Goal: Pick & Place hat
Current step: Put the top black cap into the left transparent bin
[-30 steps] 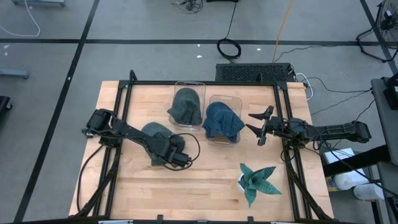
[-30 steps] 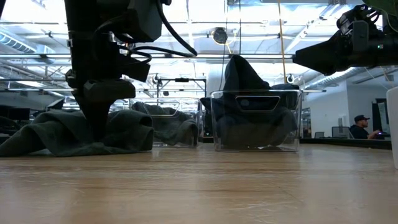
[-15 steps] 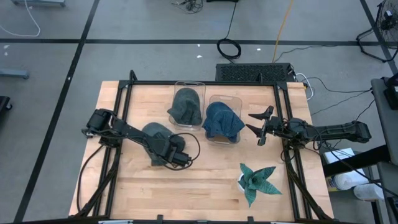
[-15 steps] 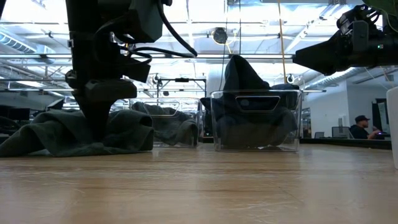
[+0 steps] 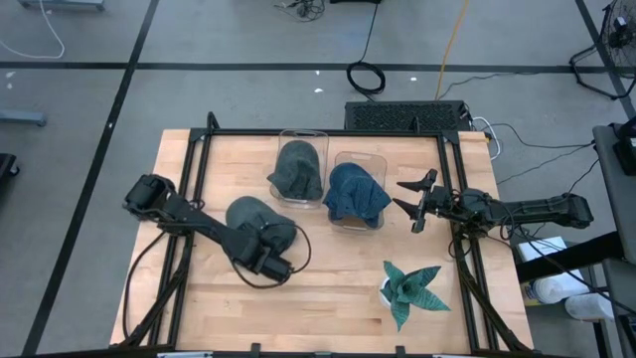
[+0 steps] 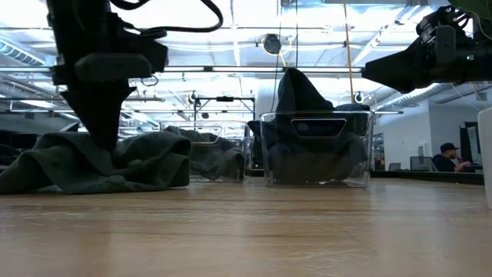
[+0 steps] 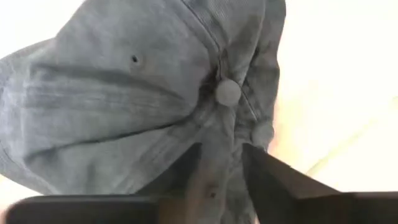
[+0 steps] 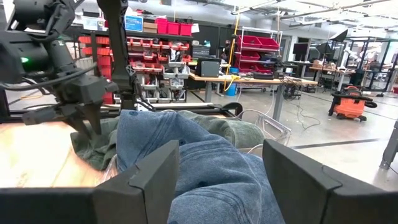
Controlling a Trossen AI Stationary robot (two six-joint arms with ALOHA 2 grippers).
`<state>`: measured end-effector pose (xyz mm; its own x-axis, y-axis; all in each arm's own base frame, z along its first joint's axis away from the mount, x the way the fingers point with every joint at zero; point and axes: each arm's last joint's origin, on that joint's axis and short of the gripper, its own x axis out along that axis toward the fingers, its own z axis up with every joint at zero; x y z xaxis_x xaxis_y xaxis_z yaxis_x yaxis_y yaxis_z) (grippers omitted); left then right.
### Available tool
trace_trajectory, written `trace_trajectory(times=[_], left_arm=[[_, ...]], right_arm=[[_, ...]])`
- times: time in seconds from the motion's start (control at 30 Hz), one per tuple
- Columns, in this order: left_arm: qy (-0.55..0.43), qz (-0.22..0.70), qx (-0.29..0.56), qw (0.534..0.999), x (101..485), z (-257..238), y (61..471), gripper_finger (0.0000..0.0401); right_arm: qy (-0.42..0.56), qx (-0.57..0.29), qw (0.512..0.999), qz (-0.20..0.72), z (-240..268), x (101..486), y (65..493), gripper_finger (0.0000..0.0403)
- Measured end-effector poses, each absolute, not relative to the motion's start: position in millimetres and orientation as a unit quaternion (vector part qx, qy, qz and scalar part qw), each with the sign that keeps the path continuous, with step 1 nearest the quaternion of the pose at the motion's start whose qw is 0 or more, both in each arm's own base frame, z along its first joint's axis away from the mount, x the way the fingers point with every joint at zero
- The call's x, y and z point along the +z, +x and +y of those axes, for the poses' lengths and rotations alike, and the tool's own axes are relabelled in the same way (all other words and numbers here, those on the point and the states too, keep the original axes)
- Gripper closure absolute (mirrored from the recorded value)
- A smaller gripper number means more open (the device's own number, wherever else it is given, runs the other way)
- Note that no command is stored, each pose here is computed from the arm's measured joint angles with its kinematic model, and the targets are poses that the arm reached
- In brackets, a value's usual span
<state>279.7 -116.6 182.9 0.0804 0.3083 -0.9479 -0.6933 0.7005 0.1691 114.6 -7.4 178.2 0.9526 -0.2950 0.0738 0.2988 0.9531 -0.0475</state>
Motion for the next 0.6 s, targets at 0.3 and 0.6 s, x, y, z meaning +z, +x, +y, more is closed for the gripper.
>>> trace_trajectory(times=[0.3, 0.6], left_arm=[[-0.195, 0.540, 0.349, 0.741, 189.3, -122.8, 288.4, 0.0167], [-0.179, 0.521, 0.363, 0.752, 196.0, -123.4, 292.0, 0.0160]], right_arm=[[-0.029, -0.150, 0.988, -0.033, -7.4, 178.2, 114.6, 0.0181], [-0.029, -0.150, 0.988, -0.033, -7.4, 178.2, 114.6, 0.0181]])
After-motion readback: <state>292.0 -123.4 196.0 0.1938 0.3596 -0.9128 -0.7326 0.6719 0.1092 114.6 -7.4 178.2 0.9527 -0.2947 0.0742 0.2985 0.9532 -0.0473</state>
